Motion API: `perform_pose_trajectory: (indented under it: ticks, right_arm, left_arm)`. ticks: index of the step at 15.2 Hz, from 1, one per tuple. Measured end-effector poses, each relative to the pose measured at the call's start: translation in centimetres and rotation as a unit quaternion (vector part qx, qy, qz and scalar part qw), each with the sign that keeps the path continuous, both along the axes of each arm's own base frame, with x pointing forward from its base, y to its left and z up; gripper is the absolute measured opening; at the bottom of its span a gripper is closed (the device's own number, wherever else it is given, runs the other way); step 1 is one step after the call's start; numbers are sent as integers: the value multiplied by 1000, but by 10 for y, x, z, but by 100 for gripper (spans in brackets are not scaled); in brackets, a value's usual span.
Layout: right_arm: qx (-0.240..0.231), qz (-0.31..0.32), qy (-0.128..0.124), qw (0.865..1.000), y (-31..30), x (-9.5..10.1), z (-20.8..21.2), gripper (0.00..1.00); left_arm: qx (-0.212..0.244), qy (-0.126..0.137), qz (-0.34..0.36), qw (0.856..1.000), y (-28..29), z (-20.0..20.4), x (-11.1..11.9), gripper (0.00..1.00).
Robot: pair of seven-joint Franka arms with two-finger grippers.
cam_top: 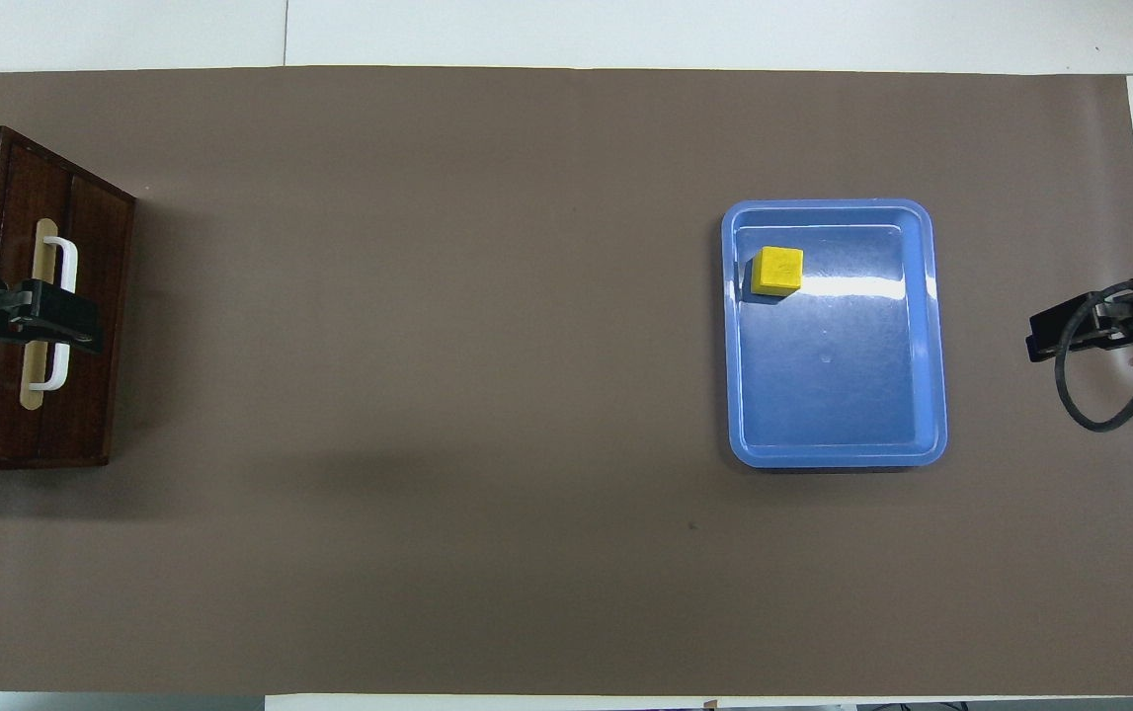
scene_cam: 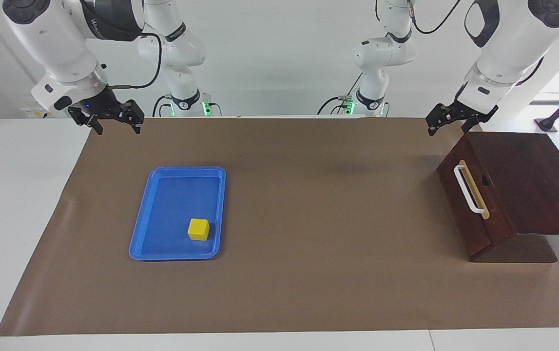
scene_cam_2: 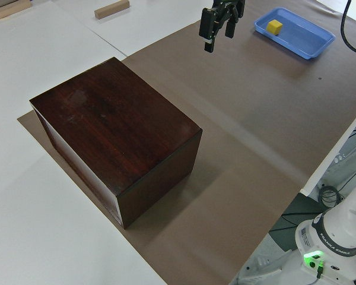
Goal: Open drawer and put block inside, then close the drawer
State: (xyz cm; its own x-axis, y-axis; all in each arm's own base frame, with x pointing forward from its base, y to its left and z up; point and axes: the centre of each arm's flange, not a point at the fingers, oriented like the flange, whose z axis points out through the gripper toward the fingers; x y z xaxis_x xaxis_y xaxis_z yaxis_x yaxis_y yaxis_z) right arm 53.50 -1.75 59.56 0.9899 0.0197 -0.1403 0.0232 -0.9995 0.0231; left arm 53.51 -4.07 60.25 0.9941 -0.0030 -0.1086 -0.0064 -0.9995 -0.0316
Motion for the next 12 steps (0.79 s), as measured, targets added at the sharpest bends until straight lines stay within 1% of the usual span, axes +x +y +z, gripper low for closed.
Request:
perform_pose_trajectory:
  ticks: [6, 7, 10, 12]
  right_arm:
    - [0, 1, -1, 1000, 0, 0, 0, 100]
    - [0, 1, -1, 1000, 0, 0, 0, 100]
    - [-1, -1, -13, 1000, 0, 3, 2, 100]
    - [-3, -39, -13, 999, 1, 3, 0, 100]
  left_arm:
    - [0, -1, 0, 1000, 0, 0, 0, 100]
    - [0, -5, 0, 1000, 0, 1, 1, 100]
    - [-1, -36, -9, 999, -2, -6, 10, 100]
    - [23, -58, -38, 997, -1, -26, 18, 100]
